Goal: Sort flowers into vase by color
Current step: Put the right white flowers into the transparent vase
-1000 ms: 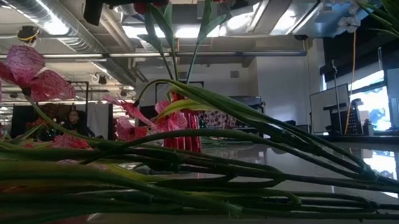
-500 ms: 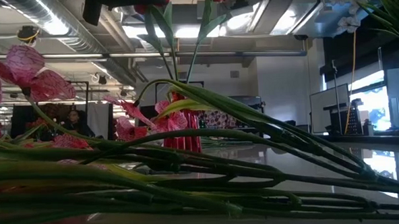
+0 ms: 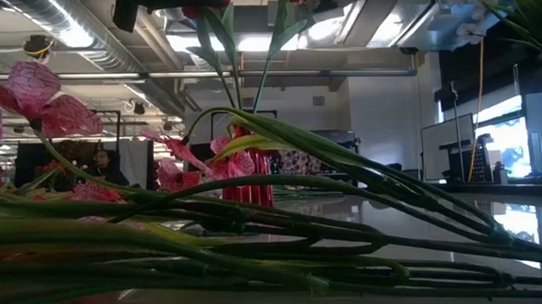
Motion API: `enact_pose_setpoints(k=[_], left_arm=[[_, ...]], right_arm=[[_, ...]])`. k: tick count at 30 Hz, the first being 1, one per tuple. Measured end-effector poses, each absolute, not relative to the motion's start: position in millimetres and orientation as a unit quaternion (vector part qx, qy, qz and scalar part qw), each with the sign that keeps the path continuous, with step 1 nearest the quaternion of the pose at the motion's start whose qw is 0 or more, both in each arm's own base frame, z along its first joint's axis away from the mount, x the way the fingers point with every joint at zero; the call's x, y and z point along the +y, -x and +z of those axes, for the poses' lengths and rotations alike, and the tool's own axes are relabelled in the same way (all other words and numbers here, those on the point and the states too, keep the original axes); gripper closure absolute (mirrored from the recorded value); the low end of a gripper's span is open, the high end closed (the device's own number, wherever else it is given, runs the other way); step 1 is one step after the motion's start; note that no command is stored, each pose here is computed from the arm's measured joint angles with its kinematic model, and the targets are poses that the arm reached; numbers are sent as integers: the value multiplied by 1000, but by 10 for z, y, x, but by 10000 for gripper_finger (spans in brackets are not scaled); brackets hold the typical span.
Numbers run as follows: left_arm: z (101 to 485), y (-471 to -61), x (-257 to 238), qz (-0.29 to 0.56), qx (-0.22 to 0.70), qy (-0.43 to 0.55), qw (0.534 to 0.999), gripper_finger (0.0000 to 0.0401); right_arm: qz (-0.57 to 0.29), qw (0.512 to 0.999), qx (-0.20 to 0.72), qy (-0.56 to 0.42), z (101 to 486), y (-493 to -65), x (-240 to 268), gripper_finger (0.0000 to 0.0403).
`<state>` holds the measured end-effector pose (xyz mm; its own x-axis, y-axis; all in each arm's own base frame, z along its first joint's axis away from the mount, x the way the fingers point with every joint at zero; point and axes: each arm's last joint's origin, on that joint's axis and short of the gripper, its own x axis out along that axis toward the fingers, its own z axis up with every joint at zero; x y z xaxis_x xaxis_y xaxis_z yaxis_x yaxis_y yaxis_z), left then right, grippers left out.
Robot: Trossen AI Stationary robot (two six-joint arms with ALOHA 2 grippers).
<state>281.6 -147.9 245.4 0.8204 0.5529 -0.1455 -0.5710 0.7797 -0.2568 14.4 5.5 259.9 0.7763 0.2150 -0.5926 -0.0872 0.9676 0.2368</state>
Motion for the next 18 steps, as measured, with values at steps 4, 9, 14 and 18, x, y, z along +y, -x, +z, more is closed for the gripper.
enact_pose_setpoints(k=[4, 9, 14, 18], left_arm=[[2457, -2817, -1476, 300, 32, 138, 943, 250], [2457, -2817, -1476, 300, 32, 137, 943, 250], [2455, -2817, -1476, 301, 33, 136, 943, 250], [2455, -2817, -1476, 301, 33, 136, 943, 250]], right_arm=[[79, 926, 352, -106, 2599, -231, 66, 158], [83, 919, 365, -127, 2605, -288, 78, 142], [75, 919, 363, -137, 2609, -293, 76, 146], [73, 920, 355, -148, 2622, -303, 77, 149]])
